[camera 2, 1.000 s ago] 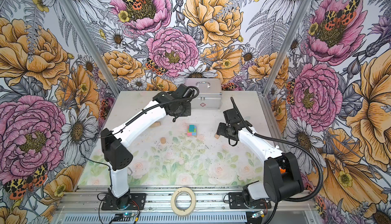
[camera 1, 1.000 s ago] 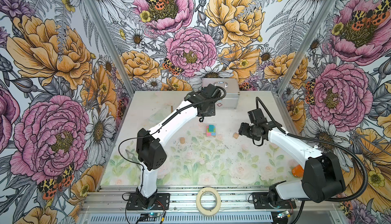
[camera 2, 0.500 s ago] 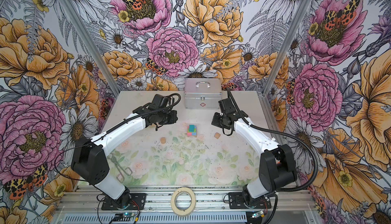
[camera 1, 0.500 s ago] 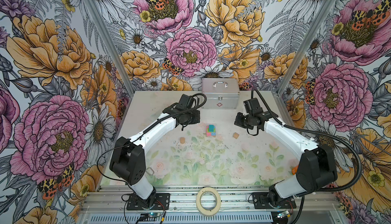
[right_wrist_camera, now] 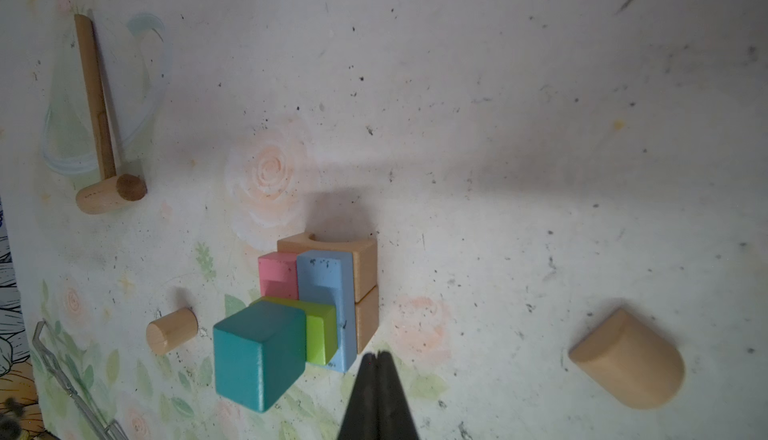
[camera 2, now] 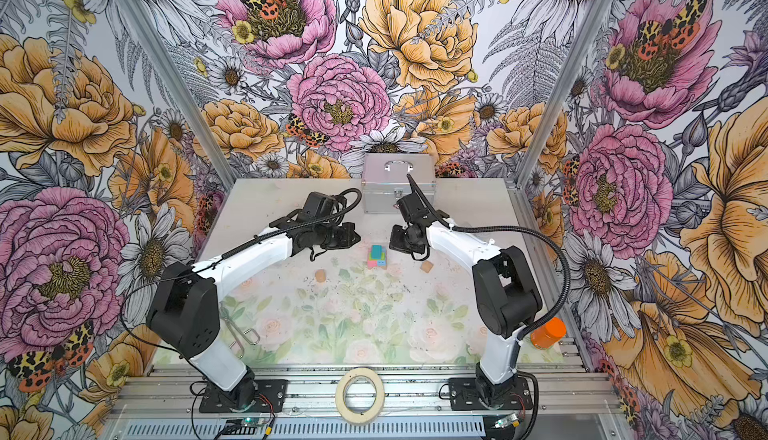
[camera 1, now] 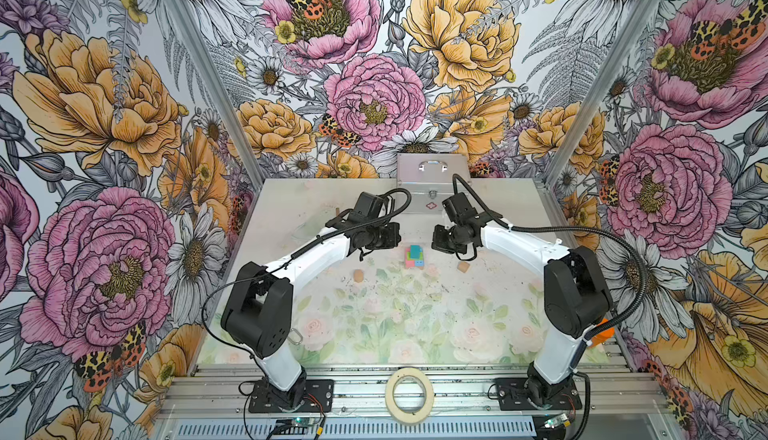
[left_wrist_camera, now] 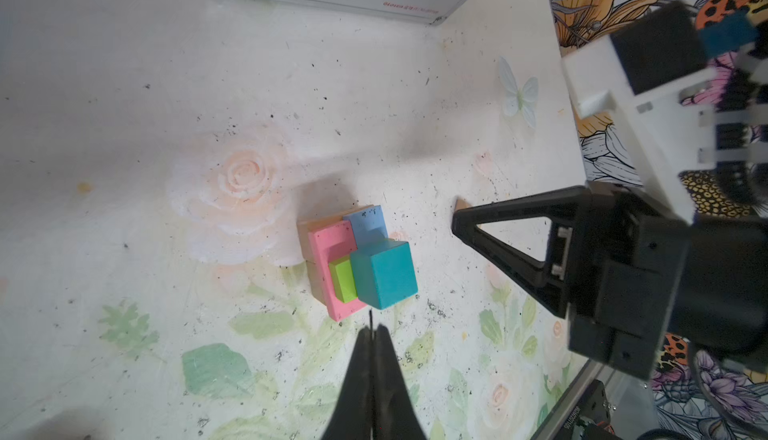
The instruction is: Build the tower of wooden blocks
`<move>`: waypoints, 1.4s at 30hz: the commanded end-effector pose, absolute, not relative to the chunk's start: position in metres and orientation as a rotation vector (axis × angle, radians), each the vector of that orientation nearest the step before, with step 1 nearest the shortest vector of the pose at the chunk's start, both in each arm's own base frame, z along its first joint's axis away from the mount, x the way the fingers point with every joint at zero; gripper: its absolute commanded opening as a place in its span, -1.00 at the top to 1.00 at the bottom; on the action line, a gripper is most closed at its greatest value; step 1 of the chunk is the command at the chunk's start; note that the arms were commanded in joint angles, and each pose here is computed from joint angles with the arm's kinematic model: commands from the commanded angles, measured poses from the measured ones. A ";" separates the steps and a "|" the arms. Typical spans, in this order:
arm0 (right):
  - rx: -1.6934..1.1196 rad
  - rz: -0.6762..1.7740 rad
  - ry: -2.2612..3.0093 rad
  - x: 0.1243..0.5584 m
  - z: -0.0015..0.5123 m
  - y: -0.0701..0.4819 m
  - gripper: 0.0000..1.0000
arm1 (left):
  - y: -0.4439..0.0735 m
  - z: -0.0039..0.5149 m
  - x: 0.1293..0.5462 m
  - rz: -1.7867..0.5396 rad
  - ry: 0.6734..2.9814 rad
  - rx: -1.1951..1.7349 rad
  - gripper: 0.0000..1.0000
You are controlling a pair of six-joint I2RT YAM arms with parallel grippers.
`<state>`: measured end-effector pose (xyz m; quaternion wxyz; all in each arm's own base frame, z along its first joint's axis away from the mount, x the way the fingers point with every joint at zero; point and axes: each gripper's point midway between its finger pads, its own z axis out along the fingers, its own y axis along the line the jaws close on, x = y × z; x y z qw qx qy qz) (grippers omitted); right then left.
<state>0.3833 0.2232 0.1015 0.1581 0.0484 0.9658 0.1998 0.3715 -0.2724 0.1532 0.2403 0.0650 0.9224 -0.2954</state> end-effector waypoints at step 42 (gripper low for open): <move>0.072 0.730 2.740 0.394 0.103 0.271 1.00 | -0.308 0.093 0.353 -0.865 2.689 0.268 1.00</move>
